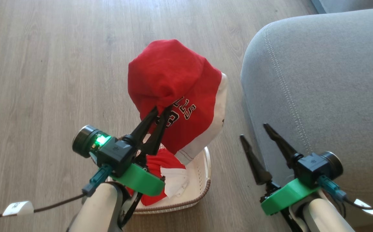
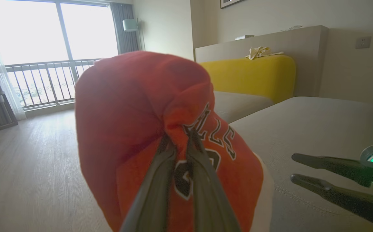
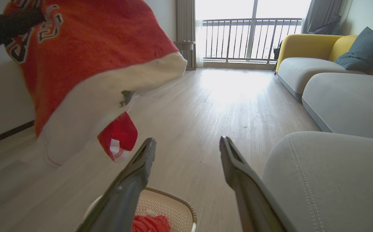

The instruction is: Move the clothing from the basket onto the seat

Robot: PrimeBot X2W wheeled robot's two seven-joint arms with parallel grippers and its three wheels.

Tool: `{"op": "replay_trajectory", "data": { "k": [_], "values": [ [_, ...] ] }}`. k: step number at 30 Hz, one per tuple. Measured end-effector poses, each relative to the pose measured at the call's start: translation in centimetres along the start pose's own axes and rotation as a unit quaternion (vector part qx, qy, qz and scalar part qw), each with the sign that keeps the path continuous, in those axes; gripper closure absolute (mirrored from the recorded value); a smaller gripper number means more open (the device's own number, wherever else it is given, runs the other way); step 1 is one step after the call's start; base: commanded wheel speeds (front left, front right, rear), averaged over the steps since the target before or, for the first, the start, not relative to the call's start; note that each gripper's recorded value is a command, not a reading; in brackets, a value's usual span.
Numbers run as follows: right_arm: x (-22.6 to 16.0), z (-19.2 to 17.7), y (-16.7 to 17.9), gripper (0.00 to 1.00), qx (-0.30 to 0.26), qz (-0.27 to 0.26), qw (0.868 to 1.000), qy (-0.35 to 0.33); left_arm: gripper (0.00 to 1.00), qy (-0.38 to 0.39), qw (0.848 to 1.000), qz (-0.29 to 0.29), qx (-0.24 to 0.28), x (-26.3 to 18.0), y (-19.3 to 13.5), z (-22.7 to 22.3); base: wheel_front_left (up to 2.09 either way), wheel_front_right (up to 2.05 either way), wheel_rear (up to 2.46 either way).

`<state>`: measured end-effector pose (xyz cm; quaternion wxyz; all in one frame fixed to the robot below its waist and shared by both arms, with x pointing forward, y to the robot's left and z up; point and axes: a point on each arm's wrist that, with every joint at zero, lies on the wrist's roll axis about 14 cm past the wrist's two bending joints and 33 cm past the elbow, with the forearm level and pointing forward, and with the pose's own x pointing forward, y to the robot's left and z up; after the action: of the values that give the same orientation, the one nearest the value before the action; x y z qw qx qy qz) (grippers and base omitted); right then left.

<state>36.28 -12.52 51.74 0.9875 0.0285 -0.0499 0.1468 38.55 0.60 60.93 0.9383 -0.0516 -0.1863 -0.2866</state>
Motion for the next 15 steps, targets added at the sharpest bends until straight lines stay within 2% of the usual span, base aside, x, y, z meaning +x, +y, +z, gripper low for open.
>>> {"op": "replay_trajectory", "data": {
  "k": [4, 9, 15],
  "values": [
    [0.0, 1.7, 2.3, 0.00, 0.000, 0.059, 0.998, -0.021, 1.00, 0.004, 1.000, 0.004, 0.000, 0.0, 0.3, -0.3, 0.00, 0.00, 0.00],
    [0.0, 3.9, 4.2, 0.00, -0.043, 0.126, 0.990, -0.047, 1.00, 0.010, 1.000, 0.006, 0.002, 0.0, 0.5, -0.7, 0.00, 0.00, 0.00],
    [0.2, 4.5, 4.6, 0.00, -0.064, 0.143, 0.986, -0.056, 1.00, 0.016, 1.000, -0.014, 0.013, 0.0, -0.7, -1.1, 0.00, 0.00, 0.00]
  ]
}}
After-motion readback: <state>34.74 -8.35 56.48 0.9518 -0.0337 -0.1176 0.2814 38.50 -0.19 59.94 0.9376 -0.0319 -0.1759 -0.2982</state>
